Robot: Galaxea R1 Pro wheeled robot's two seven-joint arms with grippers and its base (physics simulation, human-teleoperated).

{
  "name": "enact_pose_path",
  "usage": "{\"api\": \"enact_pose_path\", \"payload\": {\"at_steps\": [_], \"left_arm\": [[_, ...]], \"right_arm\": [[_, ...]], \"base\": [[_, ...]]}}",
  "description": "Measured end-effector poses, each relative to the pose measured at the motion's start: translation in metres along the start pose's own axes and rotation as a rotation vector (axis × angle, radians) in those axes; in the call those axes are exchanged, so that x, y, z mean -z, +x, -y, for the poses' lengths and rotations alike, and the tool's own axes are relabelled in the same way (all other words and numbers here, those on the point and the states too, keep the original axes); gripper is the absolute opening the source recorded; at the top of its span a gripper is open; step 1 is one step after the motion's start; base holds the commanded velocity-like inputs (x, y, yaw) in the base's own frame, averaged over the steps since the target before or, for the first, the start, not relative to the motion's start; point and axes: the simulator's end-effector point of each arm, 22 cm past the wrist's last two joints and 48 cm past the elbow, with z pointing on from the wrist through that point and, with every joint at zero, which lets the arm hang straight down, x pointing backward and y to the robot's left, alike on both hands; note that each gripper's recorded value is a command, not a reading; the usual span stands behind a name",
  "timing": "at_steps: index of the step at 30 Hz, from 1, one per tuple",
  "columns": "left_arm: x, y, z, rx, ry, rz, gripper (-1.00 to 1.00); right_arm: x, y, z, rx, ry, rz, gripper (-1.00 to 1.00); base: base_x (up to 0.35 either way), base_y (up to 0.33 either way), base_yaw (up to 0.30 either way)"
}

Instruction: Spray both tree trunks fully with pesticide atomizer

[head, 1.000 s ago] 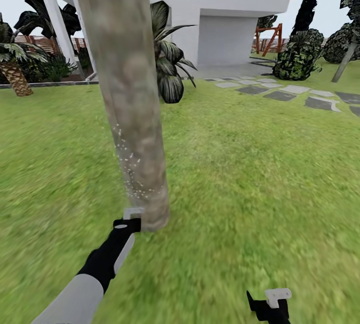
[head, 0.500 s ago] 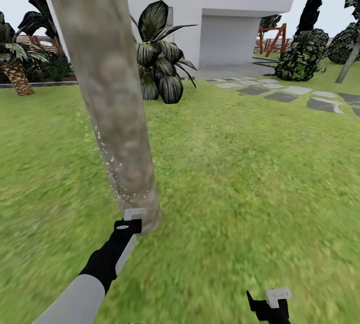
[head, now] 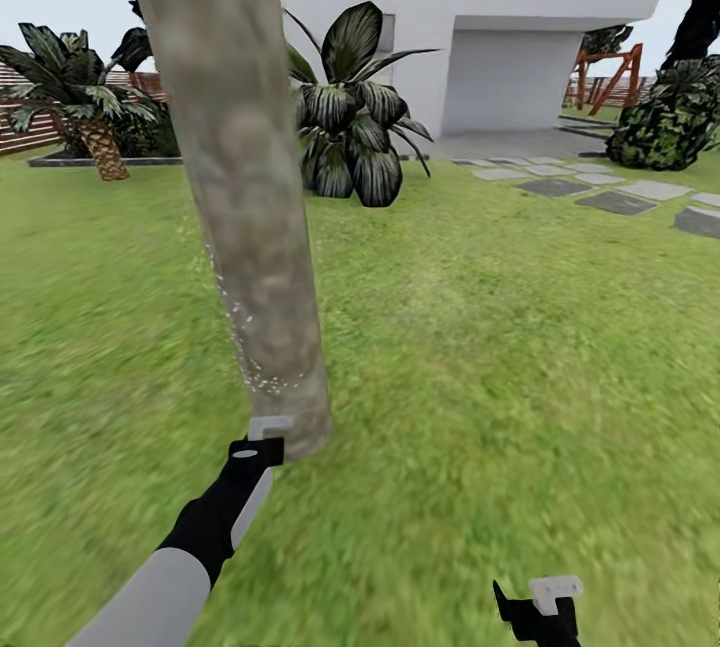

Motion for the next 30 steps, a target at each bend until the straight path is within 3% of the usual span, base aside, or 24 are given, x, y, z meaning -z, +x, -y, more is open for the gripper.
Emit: {"api": "enact_pose_path", "payload": {"at_steps": [7, 18, 23, 27, 30], "left_arm": [[0.000, 0.000, 0.000, 0.001, 0.000, 0.000, -1.00], [0.000, 0.000, -0.001, 0.000, -0.001, 0.000, -1.00], [-0.001, 0.000, -0.004, 0.006, -0.005, 0.006, -1.00], [0.000, -0.023, -0.005, 0.005, -0.002, 0.035, -1.00], [0.009, -0.078, 0.001, 0.020, 0.012, 0.117, -1.00]], "right_arm": [[0.000, 0.000, 0.000, 0.000, -0.001, 0.000, 1.00], [0.000, 0.000, -0.001, 0.000, -0.002, 0.000, 1.00], [0.000, 0.000, 0.000, 0.000, 0.000, 0.000, 1.00], [0.000, 0.000, 0.001, 0.000, 0.001, 0.000, 1.00], [0.000, 0.000, 0.000, 0.000, 0.001, 0.000, 1.00]], "base": [[0.000, -0.275, 0.045], [0.000, -0.271, 0.270], [0.000, -0.068, 0.237], [0.000, -0.001, 0.022], [0.000, 0.000, 0.001]]}}
